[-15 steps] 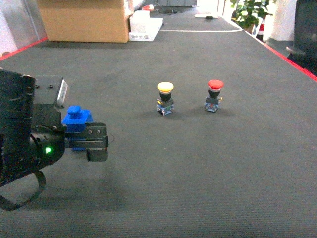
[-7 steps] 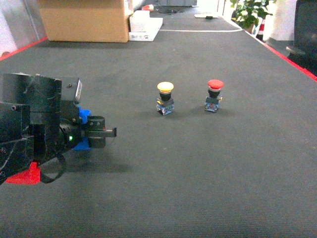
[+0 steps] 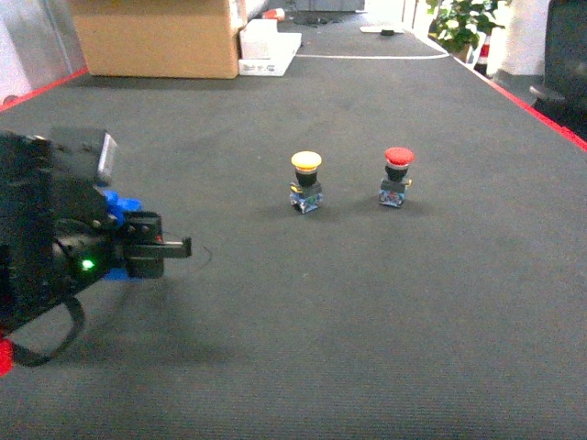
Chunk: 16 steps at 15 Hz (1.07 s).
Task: Pick blue part to blue bin on bottom shelf
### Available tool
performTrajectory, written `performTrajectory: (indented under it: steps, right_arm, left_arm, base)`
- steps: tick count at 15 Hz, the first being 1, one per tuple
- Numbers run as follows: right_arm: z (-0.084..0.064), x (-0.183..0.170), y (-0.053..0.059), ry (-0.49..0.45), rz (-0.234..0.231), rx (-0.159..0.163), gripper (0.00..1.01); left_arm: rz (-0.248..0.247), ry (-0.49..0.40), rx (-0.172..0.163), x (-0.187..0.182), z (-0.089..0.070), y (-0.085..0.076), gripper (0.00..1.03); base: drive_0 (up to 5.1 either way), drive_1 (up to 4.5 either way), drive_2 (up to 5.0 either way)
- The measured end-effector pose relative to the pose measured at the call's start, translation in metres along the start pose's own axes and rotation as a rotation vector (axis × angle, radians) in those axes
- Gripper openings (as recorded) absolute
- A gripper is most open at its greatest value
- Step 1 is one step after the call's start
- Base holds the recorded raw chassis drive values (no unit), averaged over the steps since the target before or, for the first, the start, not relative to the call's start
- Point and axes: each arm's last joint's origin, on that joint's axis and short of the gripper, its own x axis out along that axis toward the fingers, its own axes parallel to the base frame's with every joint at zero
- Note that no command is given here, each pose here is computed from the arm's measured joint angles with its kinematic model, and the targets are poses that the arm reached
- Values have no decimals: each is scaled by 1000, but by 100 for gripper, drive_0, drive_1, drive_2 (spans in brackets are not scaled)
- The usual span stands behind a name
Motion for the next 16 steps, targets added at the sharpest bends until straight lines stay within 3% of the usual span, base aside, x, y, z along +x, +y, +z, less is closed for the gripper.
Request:
performTrajectory:
  steps: [2, 4, 5, 8, 12, 16]
  right_arm:
    - [0, 0, 0, 0, 0, 0, 98]
    - [0, 0, 0, 0, 0, 0, 98]
    - [0, 0, 0, 0, 0, 0, 98]
    - [0, 0, 0, 0, 0, 0, 98]
    - [0, 0, 0, 0, 0, 0, 98]
    - [0, 0, 0, 0, 0, 0, 98]
  left_arm:
    - [7, -54, -10, -36, 18, 7, 44]
    - [26, -112, -20, -100, 35, 18, 44]
    - [48, -130, -21, -151, 32, 26, 44]
    - [93, -246, -47, -215, 38, 35, 44]
    - [104, -331, -85, -263, 35, 40, 44]
    - [121, -356, -98, -269, 35, 43, 44]
  base:
    - [0, 0, 0]
    - [0, 0, 0]
    - [0, 0, 0]
    - [0, 0, 0]
    - [0, 0, 0]
    - [0, 0, 0]
